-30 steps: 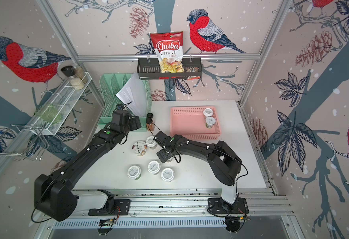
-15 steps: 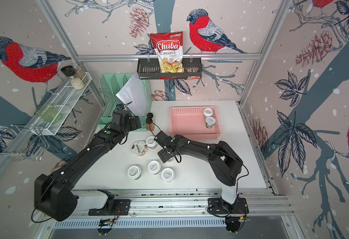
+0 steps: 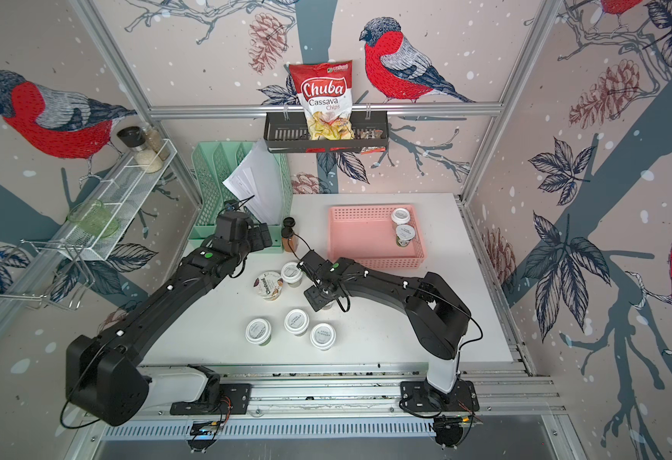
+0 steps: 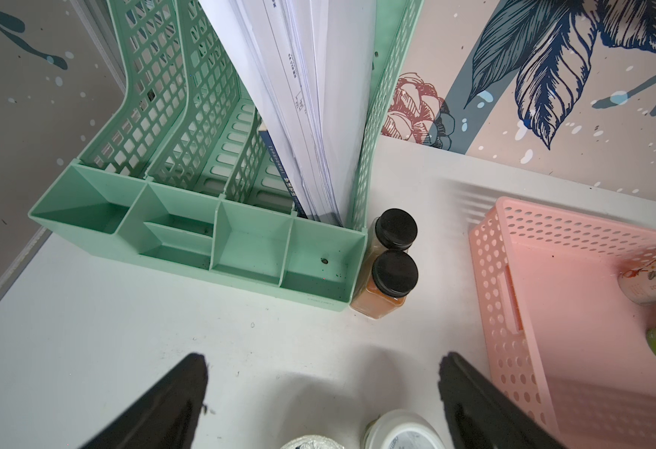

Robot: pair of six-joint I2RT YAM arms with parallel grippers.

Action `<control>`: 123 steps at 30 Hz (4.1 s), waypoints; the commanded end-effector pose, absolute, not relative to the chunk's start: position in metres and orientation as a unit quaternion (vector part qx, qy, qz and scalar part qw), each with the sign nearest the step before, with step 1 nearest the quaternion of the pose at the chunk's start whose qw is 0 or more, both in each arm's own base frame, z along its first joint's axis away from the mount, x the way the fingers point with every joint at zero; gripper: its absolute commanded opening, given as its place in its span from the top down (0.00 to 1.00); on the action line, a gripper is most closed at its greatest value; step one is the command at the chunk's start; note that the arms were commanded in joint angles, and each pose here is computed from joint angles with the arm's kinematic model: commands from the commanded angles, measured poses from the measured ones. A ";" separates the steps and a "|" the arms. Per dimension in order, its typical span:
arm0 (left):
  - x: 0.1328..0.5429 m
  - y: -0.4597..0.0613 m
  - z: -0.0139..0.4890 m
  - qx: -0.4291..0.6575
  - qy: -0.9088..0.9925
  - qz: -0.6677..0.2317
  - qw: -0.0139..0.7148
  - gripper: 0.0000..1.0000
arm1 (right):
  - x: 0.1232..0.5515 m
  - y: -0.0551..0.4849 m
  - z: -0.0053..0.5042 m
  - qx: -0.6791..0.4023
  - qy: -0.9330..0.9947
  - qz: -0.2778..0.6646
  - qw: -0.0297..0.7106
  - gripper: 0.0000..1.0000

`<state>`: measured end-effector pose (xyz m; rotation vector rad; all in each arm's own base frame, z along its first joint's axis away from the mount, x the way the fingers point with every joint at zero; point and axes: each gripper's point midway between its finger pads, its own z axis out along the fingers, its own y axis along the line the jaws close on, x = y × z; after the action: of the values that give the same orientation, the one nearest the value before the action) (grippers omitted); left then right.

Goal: Put the yogurt in the basket
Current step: Pick up the yogurt from the center of the board, then place the yogurt in the basket, then pick up the yogurt from the center of the board.

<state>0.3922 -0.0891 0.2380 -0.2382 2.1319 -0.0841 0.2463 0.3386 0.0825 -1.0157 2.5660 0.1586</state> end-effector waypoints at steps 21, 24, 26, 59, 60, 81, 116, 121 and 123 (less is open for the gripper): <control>0.394 -0.111 0.240 -0.073 0.872 -0.077 0.478 0.04 | 0.416 0.224 0.176 -0.186 0.940 0.012 0.287 0.19; 0.396 -0.122 0.235 -0.064 0.877 -0.091 0.467 0.04 | 0.458 0.213 0.166 -0.171 0.941 0.008 0.291 0.19; 0.397 -0.130 0.230 -0.054 0.881 -0.101 0.458 0.04 | 0.483 0.206 0.159 -0.161 0.943 0.005 0.293 0.19; 0.408 -0.139 0.203 -0.041 0.896 -0.094 0.431 0.04 | 0.529 0.195 0.208 -0.134 0.919 0.041 0.369 0.18; 0.408 -0.136 0.206 -0.043 0.895 -0.090 0.434 0.04 | 0.515 0.200 0.211 -0.138 0.917 0.043 0.372 0.18; 0.379 -0.014 0.200 -0.194 0.887 -0.055 0.415 0.04 | 0.339 0.445 0.147 -0.369 0.853 0.185 0.320 0.00; 0.376 -0.015 0.207 -0.188 0.880 -0.074 0.430 0.04 | 0.328 0.438 0.092 -0.382 0.877 0.120 0.267 0.17; 0.376 -0.016 0.206 -0.186 0.881 -0.075 0.429 0.04 | 0.324 0.430 0.096 -0.380 0.878 0.118 0.266 0.18; 0.376 -0.016 0.206 -0.186 0.880 -0.076 0.429 0.04 | 0.323 0.430 0.097 -0.380 0.878 0.120 0.266 0.15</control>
<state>0.3728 -0.0154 0.2016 -0.4829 2.2148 -0.1821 0.3225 0.4336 0.0918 -1.0615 2.3602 0.3277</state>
